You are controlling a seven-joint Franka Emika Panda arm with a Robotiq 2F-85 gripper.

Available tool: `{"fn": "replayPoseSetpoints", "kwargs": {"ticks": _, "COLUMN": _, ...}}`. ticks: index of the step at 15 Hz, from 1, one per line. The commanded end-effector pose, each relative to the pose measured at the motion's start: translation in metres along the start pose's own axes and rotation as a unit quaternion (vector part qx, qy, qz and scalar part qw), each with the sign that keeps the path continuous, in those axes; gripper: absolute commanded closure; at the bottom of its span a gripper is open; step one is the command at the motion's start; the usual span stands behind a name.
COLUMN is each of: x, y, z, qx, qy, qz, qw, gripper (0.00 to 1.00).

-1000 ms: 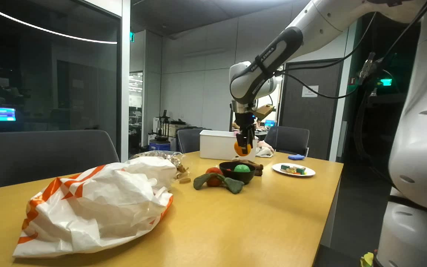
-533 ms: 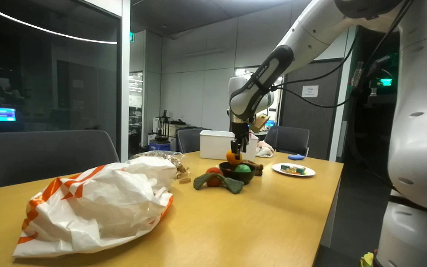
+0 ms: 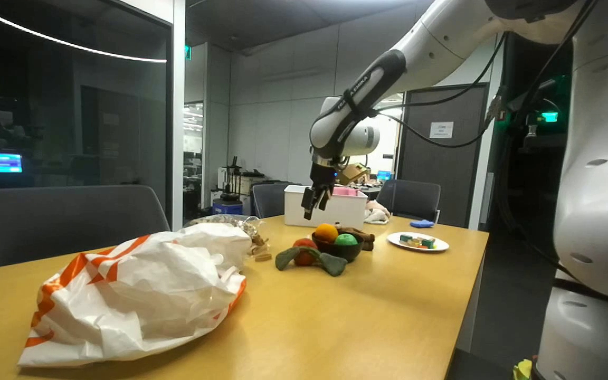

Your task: Remove the orange from the plastic and put it in the black bowl then remove the yellow container from the plastic and put it on the table.

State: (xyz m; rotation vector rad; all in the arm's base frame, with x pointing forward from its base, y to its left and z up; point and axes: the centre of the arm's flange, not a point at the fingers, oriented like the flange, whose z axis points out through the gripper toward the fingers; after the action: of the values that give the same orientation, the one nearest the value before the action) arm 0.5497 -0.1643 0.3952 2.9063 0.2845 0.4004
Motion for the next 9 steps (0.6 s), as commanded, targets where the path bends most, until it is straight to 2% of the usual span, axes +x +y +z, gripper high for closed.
{"fn": "replayPoseSetpoints", "kwargs": {"ticks": 1, "x": 0.028, "y": -0.065, "z": -0.01, "qx": 0.07, "qy": 0.025, "qz": -0.07, "qw": 0.9947, "gripper": 0.0}}
{"fn": "replayPoseSetpoints", "kwargs": {"ticks": 5, "x": 0.044, "y": -0.145, "z": -0.005, "qx": 0.166, "qy": 0.004, "qz": -0.136, "qw": 0.9767, "gripper": 0.0}}
{"fn": "replayPoseSetpoints", "kwargs": {"ticks": 9, "x": 0.044, "y": -0.201, "z": -0.006, "qx": 0.255, "qy": -0.024, "qz": -0.209, "qw": 0.9438, "gripper": 0.0}}
